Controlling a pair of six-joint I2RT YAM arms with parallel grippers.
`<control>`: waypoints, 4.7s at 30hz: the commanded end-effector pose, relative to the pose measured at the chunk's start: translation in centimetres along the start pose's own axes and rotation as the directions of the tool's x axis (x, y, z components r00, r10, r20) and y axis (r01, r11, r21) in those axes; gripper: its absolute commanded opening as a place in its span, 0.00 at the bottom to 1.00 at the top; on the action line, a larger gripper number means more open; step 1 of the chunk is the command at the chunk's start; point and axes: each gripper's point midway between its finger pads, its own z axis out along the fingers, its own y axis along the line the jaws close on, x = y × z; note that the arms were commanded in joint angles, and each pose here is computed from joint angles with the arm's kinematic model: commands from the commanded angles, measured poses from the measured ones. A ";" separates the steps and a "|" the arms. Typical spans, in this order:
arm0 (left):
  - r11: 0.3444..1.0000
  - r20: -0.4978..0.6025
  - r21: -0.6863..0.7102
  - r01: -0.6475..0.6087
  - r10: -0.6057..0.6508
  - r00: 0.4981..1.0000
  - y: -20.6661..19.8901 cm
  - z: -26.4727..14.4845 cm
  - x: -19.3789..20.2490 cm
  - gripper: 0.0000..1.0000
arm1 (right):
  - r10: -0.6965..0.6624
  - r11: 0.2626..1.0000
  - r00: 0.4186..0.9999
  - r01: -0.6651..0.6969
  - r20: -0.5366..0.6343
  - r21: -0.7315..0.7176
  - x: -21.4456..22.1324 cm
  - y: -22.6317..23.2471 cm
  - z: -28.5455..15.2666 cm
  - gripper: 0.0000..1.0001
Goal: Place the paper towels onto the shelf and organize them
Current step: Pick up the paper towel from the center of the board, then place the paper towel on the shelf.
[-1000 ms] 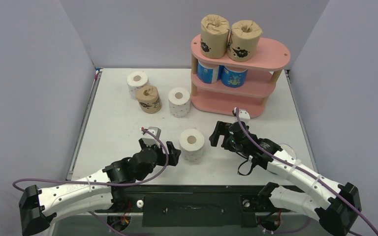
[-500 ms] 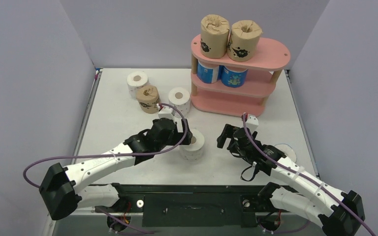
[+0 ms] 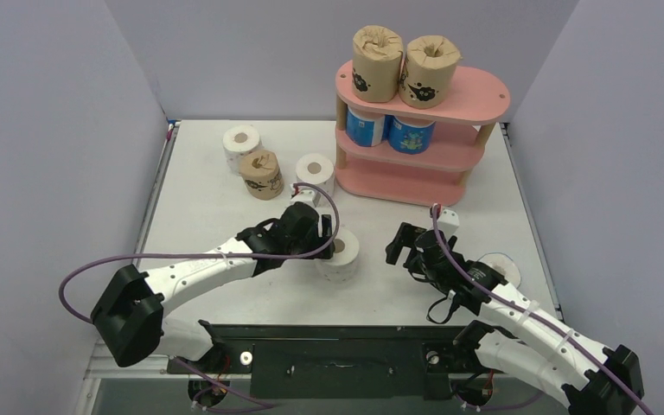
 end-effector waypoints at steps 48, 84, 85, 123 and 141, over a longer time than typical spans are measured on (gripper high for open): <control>0.847 0.308 -0.134 0.514 -0.457 0.834 -4.9 8.3 -16.5 0.00 | 0.130 0.984 0.953 -0.158 0.272 0.083 -2.1 -5.9 -2.6 0.89; 0.810 0.408 -0.024 0.586 -0.527 0.745 -4.9 12.7 -21.6 0.00 | 0.124 0.983 0.950 -0.158 0.285 0.099 -2.1 -6.2 -2.3 0.89; 0.808 0.411 -0.019 0.588 -0.530 0.742 -4.9 12.7 -21.8 0.00 | 0.125 0.982 0.950 -0.159 0.285 0.099 -2.1 -6.3 -2.3 0.89; 0.821 0.408 0.050 0.568 -0.536 0.739 -6.5 13.0 -23.6 0.34 | 0.143 0.981 0.949 -0.173 0.280 0.087 -1.8 -6.3 -2.3 0.89; 0.830 0.407 0.085 0.551 -0.533 0.741 -6.2 10.2 -23.2 0.72 | 0.141 0.982 0.951 -0.170 0.273 0.083 -1.6 -6.2 -2.2 0.89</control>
